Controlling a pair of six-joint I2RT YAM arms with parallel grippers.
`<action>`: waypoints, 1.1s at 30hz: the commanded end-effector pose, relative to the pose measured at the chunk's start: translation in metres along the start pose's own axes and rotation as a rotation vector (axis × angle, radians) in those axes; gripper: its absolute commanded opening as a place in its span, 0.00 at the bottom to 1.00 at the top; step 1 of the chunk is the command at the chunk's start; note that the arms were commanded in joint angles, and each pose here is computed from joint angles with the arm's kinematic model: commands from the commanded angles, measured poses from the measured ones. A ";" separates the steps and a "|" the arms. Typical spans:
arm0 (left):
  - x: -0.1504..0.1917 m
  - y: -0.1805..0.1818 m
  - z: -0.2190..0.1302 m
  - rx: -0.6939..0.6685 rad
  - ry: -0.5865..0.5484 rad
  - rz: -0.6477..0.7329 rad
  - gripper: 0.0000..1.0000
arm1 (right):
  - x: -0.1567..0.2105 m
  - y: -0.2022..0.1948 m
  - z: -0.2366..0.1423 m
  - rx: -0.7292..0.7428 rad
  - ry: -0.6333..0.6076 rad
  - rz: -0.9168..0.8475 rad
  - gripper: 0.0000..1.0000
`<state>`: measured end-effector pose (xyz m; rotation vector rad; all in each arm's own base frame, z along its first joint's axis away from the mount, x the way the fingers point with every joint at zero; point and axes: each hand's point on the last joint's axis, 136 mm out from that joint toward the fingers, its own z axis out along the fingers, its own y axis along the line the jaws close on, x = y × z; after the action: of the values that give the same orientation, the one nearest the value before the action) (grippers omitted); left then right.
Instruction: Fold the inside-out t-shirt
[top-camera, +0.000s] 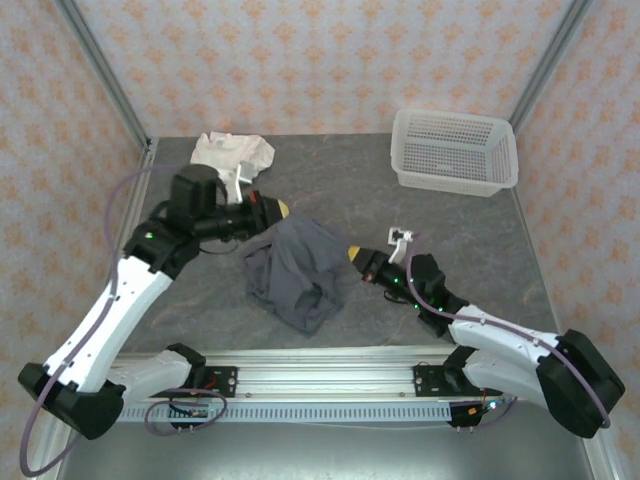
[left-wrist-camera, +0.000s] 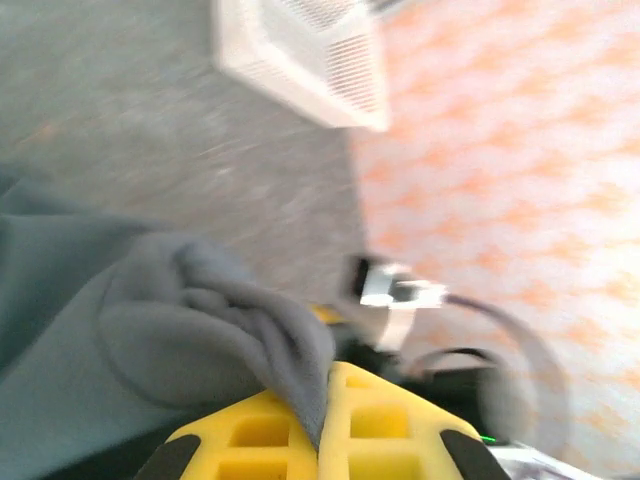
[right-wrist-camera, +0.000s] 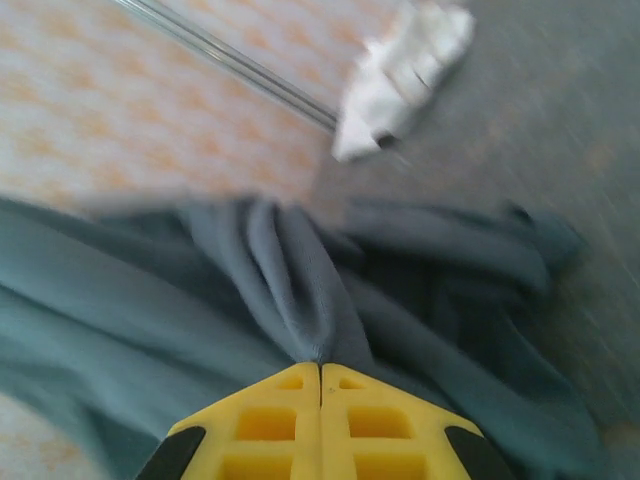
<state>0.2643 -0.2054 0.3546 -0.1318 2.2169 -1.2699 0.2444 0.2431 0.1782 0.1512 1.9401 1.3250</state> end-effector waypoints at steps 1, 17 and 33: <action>0.009 -0.053 -0.019 0.193 0.076 0.165 0.00 | -0.003 0.036 0.003 -0.100 0.019 -0.006 0.03; 0.151 0.103 0.013 -0.228 0.446 0.232 0.00 | -0.035 0.044 0.011 0.281 0.086 0.013 0.78; 0.228 0.187 -0.014 -0.490 0.571 0.038 0.19 | 0.108 0.027 0.043 0.401 0.793 -0.380 0.77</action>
<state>0.1090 -0.1637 0.1214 0.1376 2.9239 -0.7023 0.2089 0.3347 0.1546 -0.3584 2.6170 0.8532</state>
